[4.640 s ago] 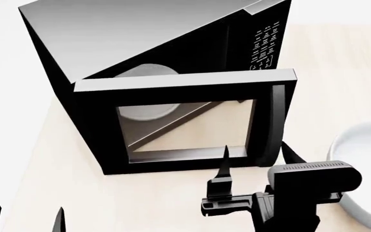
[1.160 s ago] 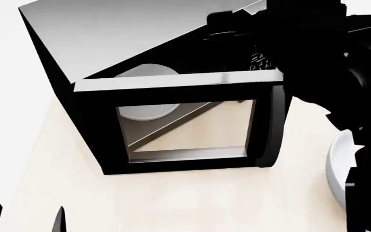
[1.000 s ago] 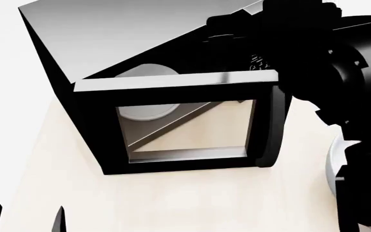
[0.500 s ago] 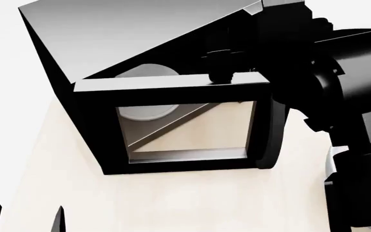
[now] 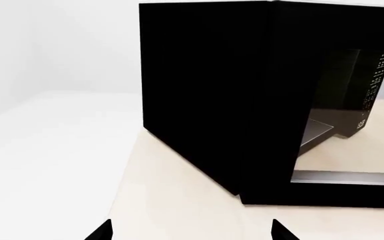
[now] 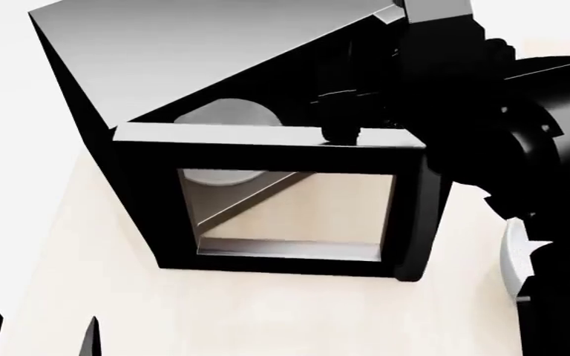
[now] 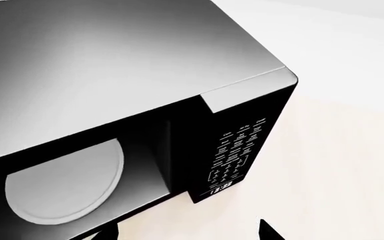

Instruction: Open the microwave.

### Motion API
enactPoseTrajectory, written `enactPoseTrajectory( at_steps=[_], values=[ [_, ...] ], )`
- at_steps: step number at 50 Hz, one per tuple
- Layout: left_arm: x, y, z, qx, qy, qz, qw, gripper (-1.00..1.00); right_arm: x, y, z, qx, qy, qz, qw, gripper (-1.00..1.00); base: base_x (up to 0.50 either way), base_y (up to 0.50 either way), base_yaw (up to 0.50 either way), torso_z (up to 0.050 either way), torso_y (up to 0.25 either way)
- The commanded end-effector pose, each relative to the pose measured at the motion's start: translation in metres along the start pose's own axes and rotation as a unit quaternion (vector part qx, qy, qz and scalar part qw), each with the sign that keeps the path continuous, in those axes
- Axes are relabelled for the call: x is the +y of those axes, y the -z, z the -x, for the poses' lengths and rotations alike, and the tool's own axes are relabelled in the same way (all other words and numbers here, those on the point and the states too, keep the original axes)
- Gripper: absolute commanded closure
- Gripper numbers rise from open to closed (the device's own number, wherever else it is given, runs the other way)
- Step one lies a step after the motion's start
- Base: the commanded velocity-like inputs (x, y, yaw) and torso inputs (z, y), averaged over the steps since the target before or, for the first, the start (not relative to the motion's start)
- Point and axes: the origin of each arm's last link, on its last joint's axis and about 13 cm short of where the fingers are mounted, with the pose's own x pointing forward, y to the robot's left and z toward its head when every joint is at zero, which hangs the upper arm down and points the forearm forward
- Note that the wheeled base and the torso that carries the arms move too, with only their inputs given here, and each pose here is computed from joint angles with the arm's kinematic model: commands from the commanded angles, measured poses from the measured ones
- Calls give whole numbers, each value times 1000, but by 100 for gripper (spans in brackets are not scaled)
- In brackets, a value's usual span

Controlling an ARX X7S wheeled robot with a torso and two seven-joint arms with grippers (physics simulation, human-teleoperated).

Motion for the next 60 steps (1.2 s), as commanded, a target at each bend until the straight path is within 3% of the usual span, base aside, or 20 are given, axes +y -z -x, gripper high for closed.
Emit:
enactPoseTrajectory(
  at_steps=[1, 60],
  values=[
    [0, -1, 0, -1, 0, 0, 1000, -100, 1, 16, 7, 24, -3, 13, 1000, -100, 0, 0, 0, 0, 0],
    [-1, -1, 1, -2, 1, -1, 1000, -100, 15, 60, 58, 20, -52, 39, 998, -100, 0, 0, 0, 0, -1]
  ],
)
